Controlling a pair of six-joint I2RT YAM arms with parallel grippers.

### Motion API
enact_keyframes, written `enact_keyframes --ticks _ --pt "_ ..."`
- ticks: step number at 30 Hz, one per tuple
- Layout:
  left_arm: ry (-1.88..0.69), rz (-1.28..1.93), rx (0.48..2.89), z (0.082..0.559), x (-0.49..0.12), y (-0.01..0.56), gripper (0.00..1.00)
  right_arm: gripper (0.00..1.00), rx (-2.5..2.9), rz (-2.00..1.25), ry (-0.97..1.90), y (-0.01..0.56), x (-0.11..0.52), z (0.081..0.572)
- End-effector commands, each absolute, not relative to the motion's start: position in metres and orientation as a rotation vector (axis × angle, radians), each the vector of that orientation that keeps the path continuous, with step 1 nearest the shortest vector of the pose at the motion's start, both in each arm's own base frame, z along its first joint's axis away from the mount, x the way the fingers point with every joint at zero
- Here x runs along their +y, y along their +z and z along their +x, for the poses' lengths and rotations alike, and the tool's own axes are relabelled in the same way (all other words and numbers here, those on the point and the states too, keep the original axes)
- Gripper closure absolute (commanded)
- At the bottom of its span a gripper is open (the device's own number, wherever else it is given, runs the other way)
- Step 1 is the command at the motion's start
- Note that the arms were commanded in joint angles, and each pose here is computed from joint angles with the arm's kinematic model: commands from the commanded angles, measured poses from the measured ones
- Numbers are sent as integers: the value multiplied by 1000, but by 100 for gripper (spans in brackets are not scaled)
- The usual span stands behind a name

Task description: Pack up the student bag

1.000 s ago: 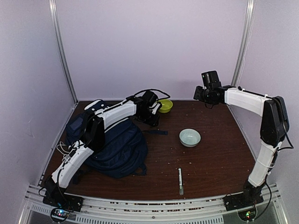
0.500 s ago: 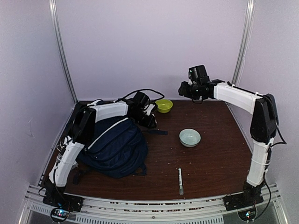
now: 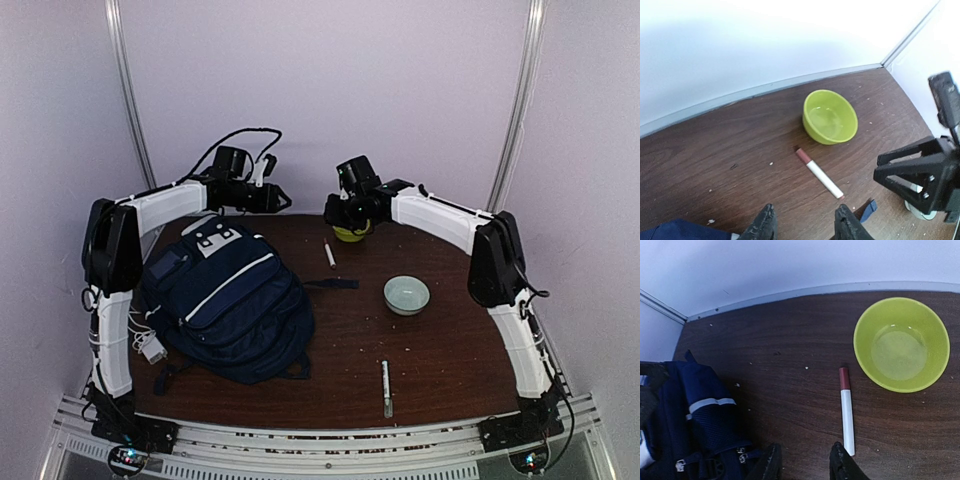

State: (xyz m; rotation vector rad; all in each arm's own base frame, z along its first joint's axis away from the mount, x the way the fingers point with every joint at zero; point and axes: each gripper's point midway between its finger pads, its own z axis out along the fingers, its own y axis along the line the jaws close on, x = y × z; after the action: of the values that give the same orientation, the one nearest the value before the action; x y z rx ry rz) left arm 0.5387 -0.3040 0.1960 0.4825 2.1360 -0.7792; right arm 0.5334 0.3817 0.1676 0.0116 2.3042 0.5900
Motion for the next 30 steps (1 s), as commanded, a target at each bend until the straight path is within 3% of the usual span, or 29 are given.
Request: enact_keyframes --ticks 1,8,14,20,30 --pt "-810 512 2142 530 -313 196 57 65 2438 8 344 119 363 524" --pt "-801 532 2157 527 -311 188 56 63 2527 -94 274 69 375 515" --pt "-790 525 2177 536 -314 186 51 62 2507 -48 313 75 385 517" --pt "-785 500 2278 569 -332 156 50 64 2498 180 434 76 377 531" --pt "-886 481 2297 559 -367 130 49 65 2449 677 689 65 381 533"
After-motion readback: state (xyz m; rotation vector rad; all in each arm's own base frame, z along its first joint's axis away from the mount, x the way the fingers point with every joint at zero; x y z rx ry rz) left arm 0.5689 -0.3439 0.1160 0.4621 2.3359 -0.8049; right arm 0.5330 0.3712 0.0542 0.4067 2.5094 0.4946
